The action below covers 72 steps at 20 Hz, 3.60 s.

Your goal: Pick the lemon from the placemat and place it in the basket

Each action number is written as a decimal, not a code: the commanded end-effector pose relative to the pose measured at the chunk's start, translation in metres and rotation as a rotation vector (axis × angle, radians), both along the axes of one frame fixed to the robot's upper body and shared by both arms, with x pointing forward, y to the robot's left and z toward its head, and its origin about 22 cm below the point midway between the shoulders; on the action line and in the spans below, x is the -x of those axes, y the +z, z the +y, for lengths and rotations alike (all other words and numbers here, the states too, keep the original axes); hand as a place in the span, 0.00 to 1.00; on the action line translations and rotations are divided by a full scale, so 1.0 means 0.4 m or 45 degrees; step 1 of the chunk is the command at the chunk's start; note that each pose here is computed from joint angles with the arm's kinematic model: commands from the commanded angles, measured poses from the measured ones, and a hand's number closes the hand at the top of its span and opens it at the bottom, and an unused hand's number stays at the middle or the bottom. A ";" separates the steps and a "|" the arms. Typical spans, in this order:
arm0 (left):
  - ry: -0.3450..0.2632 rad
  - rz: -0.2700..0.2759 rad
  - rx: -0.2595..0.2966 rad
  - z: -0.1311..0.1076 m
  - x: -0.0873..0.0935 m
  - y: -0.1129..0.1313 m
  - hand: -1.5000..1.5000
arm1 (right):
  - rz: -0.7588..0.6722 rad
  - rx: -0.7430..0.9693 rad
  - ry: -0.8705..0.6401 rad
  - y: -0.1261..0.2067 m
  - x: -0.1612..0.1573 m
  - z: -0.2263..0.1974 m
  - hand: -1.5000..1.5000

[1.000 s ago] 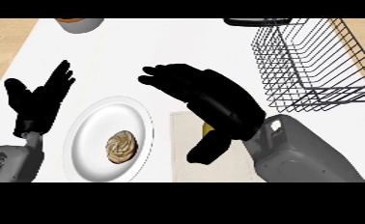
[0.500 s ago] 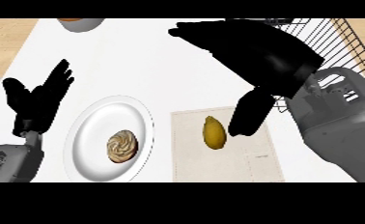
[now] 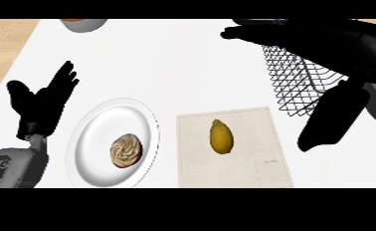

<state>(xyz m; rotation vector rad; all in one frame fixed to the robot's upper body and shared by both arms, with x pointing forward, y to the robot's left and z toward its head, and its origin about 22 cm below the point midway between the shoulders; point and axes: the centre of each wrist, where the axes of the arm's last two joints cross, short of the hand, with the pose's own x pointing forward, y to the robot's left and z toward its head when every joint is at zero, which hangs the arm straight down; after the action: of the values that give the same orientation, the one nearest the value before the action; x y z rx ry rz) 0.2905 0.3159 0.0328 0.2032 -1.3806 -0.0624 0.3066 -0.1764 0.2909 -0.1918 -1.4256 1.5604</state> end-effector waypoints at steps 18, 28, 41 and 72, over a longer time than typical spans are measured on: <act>-0.015 -0.017 0.006 0.030 0.023 0.014 0.50 | -0.045 -0.304 -0.019 -0.403 0.024 -0.033 0.00; -0.033 0.007 0.011 -0.029 0.014 -0.011 0.50 | 0.040 -0.255 -0.051 -0.587 0.013 0.019 0.00; -0.024 -0.008 0.018 -0.024 0.004 -0.034 0.50 | 0.047 -0.201 -0.030 -0.628 -0.014 0.026 0.00; -0.028 -0.008 -0.003 -0.001 0.016 0.036 0.50 | -0.038 0.026 0.145 -0.760 0.014 0.035 1.00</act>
<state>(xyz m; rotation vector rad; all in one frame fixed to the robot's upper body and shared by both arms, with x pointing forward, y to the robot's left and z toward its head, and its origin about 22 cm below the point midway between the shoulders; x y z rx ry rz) 0.2909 0.3171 0.0438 0.1954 -1.3874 -0.0761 0.3035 -0.1544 -0.0091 -0.1367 -1.4707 1.6192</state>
